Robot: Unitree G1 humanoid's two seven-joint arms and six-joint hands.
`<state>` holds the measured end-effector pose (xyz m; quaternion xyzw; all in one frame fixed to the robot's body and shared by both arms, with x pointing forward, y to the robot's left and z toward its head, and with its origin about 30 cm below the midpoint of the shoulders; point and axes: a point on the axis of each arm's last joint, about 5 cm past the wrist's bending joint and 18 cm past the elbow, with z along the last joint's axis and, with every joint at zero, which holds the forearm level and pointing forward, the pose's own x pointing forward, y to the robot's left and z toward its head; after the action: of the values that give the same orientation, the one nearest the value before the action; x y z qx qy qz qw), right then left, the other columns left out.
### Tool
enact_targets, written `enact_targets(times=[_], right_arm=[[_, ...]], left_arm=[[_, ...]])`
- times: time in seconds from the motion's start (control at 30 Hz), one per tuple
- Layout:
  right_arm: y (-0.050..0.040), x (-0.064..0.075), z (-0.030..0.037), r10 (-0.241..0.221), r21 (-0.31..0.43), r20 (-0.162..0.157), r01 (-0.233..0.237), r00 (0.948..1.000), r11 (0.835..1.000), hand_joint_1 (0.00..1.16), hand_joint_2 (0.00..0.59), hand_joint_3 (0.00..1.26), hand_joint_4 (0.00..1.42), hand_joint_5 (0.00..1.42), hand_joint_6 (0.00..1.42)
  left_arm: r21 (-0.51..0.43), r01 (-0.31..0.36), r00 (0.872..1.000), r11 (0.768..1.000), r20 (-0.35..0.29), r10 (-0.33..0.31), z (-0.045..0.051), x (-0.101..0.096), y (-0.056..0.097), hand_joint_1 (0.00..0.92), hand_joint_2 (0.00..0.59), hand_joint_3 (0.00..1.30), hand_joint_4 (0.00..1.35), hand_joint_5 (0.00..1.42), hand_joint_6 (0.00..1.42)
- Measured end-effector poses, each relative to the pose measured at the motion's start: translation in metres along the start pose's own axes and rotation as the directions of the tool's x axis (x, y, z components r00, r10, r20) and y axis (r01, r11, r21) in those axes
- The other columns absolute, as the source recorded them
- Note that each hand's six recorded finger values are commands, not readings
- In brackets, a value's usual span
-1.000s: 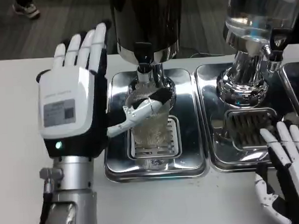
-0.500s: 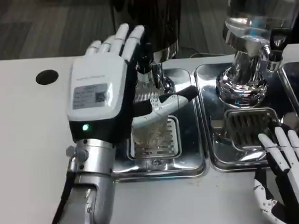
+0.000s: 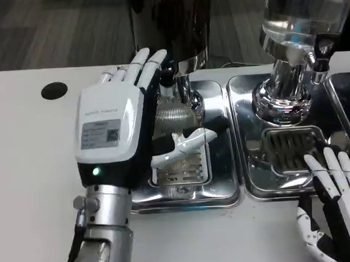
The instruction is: Grasp the cup under the faucet to collect the drink, then remove the cup.
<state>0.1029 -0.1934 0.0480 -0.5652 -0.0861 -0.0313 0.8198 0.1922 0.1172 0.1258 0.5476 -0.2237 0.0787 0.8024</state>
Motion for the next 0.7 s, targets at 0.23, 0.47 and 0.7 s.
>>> enact_targets(times=[0.23, 0.47, 0.7], right_arm=[[0.0009, 0.001, 0.0019, -0.001, 0.002, 0.008, 0.001, 1.0, 1.0, 0.2, 0.58, 0.13, 0.0, 0.0, 0.0], [0.0009, 0.002, 0.0017, -0.002, -0.002, 0.007, 0.002, 1.0, 1.0, 0.2, 0.58, 0.13, 0.0, 0.0, 0.0], [0.0017, 0.003, 0.0032, -0.001, 0.0, 0.011, 0.001, 0.9999, 1.0, 0.2, 0.58, 0.13, 0.0, 0.0, 0.0]], left_arm=[[-0.008, -0.006, 1.0, 1.0, -0.002, 0.006, -0.0012, -0.007, -0.002, 0.0, 0.047, 0.37, 0.19, 0.35, 0.31], [-0.015, -0.013, 1.0, 1.0, -0.002, 0.013, -0.0023, -0.014, -0.004, 0.0, 0.048, 0.36, 0.2, 0.35, 0.31], [-0.02, -0.012, 1.0, 1.0, -0.004, 0.012, -0.0035, -0.017, -0.005, 0.0, 0.048, 0.36, 0.2, 0.35, 0.31]])
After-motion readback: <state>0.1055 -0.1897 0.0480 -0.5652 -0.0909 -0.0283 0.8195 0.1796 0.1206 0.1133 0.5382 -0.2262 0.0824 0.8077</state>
